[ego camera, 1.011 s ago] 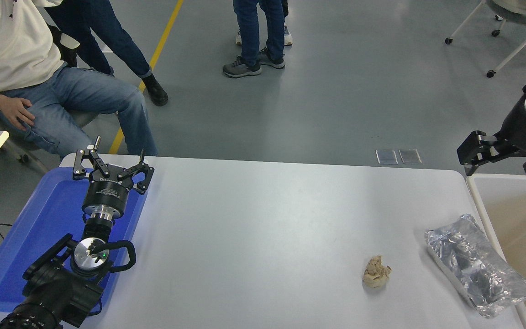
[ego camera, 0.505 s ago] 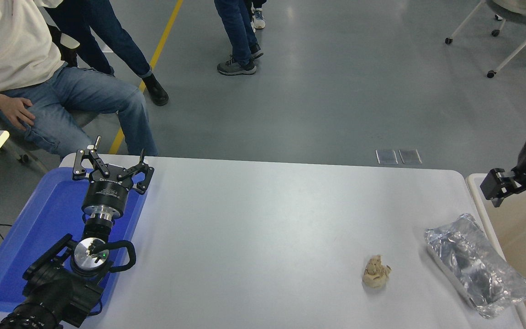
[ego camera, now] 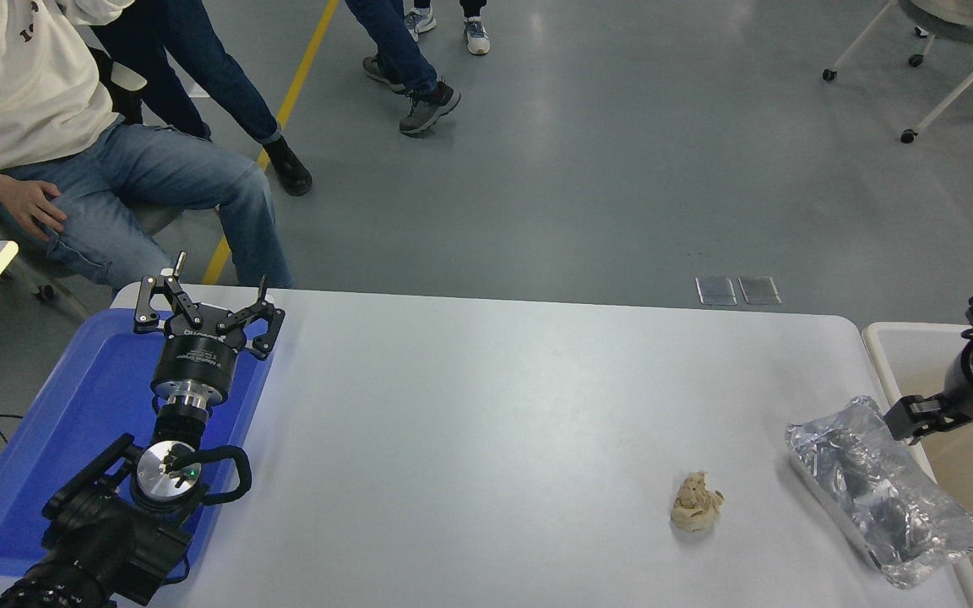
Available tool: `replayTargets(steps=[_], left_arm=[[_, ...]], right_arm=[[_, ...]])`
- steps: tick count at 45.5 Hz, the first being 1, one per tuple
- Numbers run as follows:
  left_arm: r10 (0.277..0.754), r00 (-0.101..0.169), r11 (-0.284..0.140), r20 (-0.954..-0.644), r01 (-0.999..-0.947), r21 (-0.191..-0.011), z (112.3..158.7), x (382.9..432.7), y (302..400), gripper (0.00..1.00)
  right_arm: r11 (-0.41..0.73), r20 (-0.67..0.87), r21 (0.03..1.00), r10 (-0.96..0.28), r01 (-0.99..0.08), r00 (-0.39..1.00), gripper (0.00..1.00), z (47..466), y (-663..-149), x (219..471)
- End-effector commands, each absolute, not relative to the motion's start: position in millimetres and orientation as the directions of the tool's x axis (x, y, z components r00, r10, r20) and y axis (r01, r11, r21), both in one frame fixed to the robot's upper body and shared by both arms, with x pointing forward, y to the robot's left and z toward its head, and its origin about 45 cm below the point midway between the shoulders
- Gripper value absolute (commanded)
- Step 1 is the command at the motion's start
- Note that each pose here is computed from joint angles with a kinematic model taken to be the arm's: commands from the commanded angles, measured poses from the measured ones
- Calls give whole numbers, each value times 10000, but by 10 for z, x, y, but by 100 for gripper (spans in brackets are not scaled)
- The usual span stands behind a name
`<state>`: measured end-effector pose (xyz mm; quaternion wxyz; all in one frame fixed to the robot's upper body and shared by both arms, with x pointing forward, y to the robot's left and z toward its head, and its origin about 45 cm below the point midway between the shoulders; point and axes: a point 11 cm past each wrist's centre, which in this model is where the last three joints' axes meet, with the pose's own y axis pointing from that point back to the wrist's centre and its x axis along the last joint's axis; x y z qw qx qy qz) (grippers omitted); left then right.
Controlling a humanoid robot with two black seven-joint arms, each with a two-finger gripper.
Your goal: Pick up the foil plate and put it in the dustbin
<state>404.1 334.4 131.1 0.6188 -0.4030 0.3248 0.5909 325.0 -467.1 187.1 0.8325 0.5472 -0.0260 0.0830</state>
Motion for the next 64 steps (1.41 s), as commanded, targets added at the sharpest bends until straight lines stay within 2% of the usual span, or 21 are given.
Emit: replayTargets(steps=[1, 11, 16, 64], left_arm=[[4697, 905, -236, -8782, -9931, -1149, 1311, 4040, 3345, 100], [4697, 905, -236, -8782, -9931, -1149, 1311, 4040, 3345, 100], [4697, 905, -236, -8782, -9931, -1149, 1311, 4040, 3345, 100], [4691, 904, -249, -8785, -9930, -1154, 1312, 4041, 3348, 100]], right_arm=[[4081, 1825, 8872, 1182, -2153, 9761, 98, 1476, -4897, 3108], [4047, 2643, 8727, 792, -2733, 9612, 98, 1180, -5021, 3014], [4027, 3013, 8657, 552, -2974, 9519, 98, 1177, -5042, 3074], [3661, 4102, 8534, -324, -3711, 9114, 97, 804, -4973, 2934]])
